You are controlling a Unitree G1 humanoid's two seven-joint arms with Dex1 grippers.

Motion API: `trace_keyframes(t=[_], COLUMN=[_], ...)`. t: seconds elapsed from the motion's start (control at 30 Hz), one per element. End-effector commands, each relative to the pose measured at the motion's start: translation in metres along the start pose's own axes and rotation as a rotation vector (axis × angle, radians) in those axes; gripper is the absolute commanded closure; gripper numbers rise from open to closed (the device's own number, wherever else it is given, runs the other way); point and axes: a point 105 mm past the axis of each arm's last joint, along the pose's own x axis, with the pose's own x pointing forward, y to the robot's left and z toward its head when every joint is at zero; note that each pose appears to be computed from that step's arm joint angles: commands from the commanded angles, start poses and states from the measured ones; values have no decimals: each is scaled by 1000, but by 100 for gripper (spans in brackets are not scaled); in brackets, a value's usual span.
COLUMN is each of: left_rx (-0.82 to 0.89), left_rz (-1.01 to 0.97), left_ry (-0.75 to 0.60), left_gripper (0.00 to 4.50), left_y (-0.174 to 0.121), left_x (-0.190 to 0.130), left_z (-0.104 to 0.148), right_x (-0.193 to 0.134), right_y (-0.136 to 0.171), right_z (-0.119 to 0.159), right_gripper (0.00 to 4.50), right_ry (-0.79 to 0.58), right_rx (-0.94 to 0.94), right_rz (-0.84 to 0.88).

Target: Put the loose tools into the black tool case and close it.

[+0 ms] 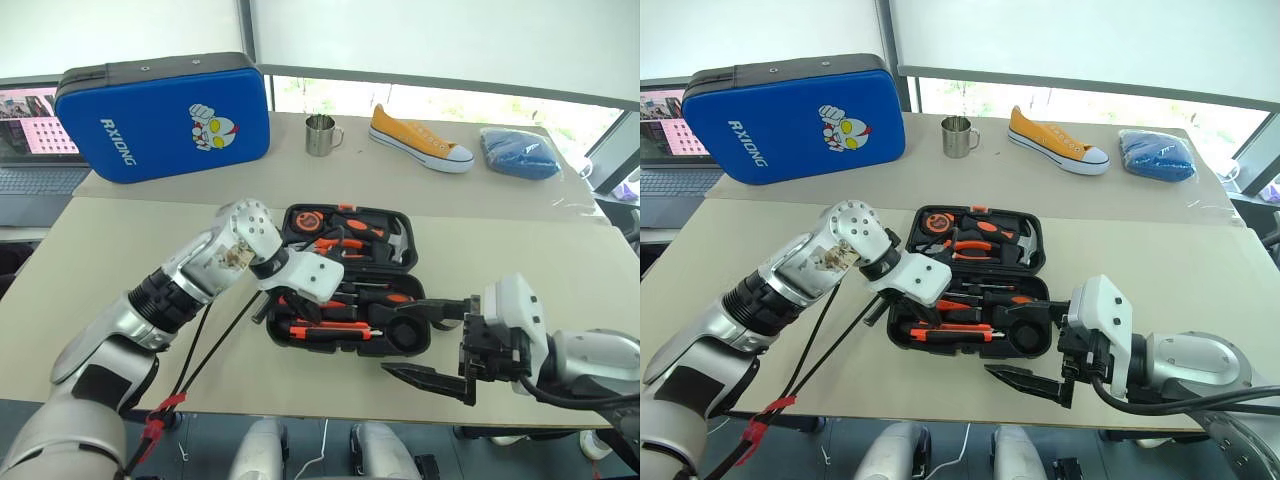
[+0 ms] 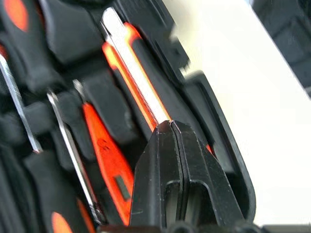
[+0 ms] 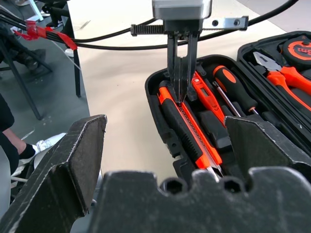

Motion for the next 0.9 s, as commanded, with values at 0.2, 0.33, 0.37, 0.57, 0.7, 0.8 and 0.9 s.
trace_keyframes(t=[0.2,0.33,0.37,0.57,0.7,0.8,0.9], left_rx=[64,101,111,116,88,82,53], left_rz=[-40,-65,-64,-34,-76,-78,-21], left_ry=[18,72,88,112,84,83,85], left_gripper=[445,445,445,445,445,445,445], left_y=[-8,-14,-14,-8,-16,-17,-6], left_x=[4,11,12,25,30,32,30], left_z=[5,-4,-6,-13,-11,-12,-15], right_x=[-3,-2,-2,1,1,1,2], right_y=[2,3,3,5,5,5,4], right_z=[5,6,6,9,10,10,9], right_gripper=[0,0,0,0,0,0,0], right_ry=[-9,-11,-13,-22,-23,-20,-15], right_rx=[-35,-35,-35,-34,-32,-30,-30], right_rz=[-9,-10,-10,-8,-9,-9,-11])
